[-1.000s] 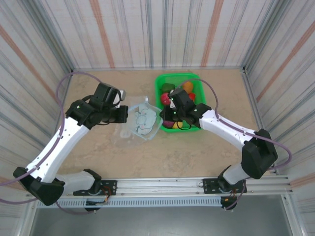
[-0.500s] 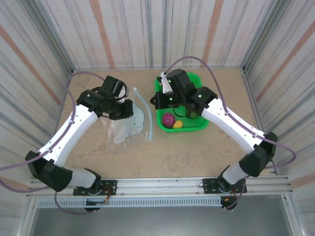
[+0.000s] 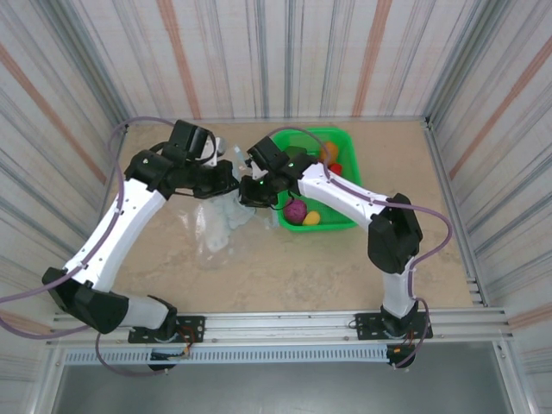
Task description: Place the food in the zip-top bag and seal the zipper
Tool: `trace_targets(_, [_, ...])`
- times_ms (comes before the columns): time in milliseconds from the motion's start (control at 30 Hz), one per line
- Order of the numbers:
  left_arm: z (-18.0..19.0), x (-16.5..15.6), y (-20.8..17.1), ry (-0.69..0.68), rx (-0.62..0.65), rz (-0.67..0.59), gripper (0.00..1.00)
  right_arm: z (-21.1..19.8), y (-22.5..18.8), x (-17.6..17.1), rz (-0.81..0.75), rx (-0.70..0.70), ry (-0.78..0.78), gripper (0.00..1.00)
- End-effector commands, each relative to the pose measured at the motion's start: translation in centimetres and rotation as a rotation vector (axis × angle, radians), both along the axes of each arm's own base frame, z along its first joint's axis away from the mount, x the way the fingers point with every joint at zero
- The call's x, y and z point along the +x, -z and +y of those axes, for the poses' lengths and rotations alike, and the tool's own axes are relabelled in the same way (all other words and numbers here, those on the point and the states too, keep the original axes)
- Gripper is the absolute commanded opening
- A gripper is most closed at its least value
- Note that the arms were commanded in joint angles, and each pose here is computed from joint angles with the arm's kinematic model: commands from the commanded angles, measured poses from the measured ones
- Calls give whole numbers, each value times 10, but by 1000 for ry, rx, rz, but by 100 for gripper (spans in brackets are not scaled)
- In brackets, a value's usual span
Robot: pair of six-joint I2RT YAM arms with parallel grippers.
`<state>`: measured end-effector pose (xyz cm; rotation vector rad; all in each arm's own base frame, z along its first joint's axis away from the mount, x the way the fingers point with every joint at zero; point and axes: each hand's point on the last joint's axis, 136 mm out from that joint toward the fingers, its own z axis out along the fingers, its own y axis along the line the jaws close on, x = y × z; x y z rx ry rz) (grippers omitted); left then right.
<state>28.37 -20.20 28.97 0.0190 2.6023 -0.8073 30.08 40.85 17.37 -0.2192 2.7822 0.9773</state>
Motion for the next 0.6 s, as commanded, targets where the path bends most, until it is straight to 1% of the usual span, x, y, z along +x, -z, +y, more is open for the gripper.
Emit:
trace_targets(0, [2,3,-20,-13,-59,-20,0,-16,7,7,-43,-106,72,54])
trace_targets(33, [5,4,-22,-19,-65,-23,0,-20,9,8,-54,-119,78,63])
trace_targets(67, [6,5,-24,-21,-72,-27,0,-23,12,8,-65,-129,81,77])
trace_targets(100, [7,6,-26,-21,-75,-29,0,-25,13,9,-73,-139,82,83])
trace_targets(133, [8,7,-27,-20,-74,-34,0,-28,16,9,-77,-152,85,91])
trace_targets(200, [9,9,-28,-18,-66,-40,0,-33,17,12,-92,-178,102,94])
trace_targets(333, [13,12,-33,-28,-45,-65,0,-47,19,19,-137,-239,156,94])
trace_targets(500, [14,13,-33,-17,-32,-72,0,-39,8,22,-170,-172,168,93])
trace_targets(567, [14,13,-35,-15,-27,-77,0,-43,9,24,-180,-189,179,92])
